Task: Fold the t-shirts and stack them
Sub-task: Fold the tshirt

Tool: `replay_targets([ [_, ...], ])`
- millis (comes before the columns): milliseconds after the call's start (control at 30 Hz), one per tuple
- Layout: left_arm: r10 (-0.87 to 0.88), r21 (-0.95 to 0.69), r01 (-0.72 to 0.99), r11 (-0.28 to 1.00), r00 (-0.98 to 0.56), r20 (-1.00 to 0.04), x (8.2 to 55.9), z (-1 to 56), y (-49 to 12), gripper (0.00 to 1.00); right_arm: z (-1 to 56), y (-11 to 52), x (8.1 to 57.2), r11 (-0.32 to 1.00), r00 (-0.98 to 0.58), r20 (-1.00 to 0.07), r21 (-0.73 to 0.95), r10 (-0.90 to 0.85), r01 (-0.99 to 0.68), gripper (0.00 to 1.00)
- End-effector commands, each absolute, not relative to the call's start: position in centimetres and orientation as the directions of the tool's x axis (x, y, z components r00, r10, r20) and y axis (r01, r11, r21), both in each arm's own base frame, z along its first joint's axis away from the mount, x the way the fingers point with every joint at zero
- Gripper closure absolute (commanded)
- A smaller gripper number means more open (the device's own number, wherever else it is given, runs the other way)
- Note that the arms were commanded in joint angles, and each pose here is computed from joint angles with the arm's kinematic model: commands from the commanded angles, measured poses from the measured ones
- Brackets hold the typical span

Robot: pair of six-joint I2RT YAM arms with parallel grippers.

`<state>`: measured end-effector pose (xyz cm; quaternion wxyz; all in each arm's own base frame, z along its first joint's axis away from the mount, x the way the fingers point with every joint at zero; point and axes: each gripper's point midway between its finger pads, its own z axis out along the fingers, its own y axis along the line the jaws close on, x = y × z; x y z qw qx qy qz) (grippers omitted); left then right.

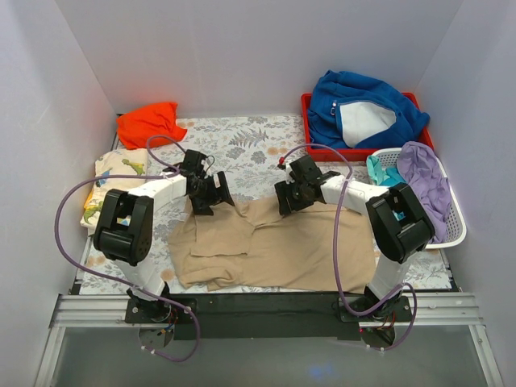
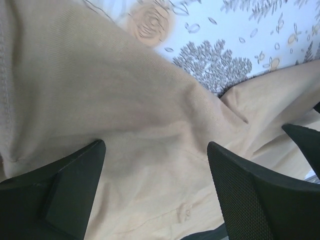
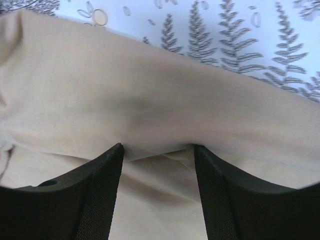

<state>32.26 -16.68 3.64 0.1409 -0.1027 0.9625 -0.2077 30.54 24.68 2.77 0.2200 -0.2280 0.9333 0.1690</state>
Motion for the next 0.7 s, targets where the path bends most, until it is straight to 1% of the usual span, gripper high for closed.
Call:
replay_targets([
  [0,-0.325,-0.338,-0.233,0.912,-0.912,-0.249,33.1,1.8,-12.3,0.17,0.3,21.7,29.8,0.877,-0.835,-0.426,0.166,-0.348,-0.45,0.35],
  [67,-0.371,-0.335,-0.282,0.899,-0.897,-0.242,33.4,1.4,-10.1,0.17,-0.3,21.1,29.4,0.884,-0.842,-0.411,0.154,-0.349,-0.441,0.35],
  [167,-0.395,-0.32,-0.313,0.894,-0.888,-0.235,33.9,1.0,-8.0,0.17,-0.8,20.6,29.3,0.89,-0.847,-0.399,0.139,-0.35,-0.434,0.35],
  [333,-0.37,-0.352,-0.267,0.897,-0.89,-0.266,36.5,2.1,-8.5,0.17,-0.5,21.3,29.9,0.88,-0.838,-0.41,0.15,-0.361,-0.452,0.35],
  [400,-0.349,-0.4,-0.229,0.887,-0.901,-0.257,36.9,2.6,-9.5,0.17,0.3,22.1,30.4,0.866,-0.826,-0.433,0.175,-0.36,-0.468,0.35],
  [467,-0.321,-0.456,-0.172,0.873,-0.907,-0.273,37.5,4.1,-10.6,0.17,1.7,22.8,30.9,0.849,-0.806,-0.47,0.191,-0.361,-0.492,0.35],
  [667,-0.334,-0.529,-0.104,0.842,-0.87,-0.362,38.3,9.5,-11.6,0.17,6.9,25.1,32.2,0.793,-0.738,-0.58,0.24,-0.346,-0.56,0.35],
])
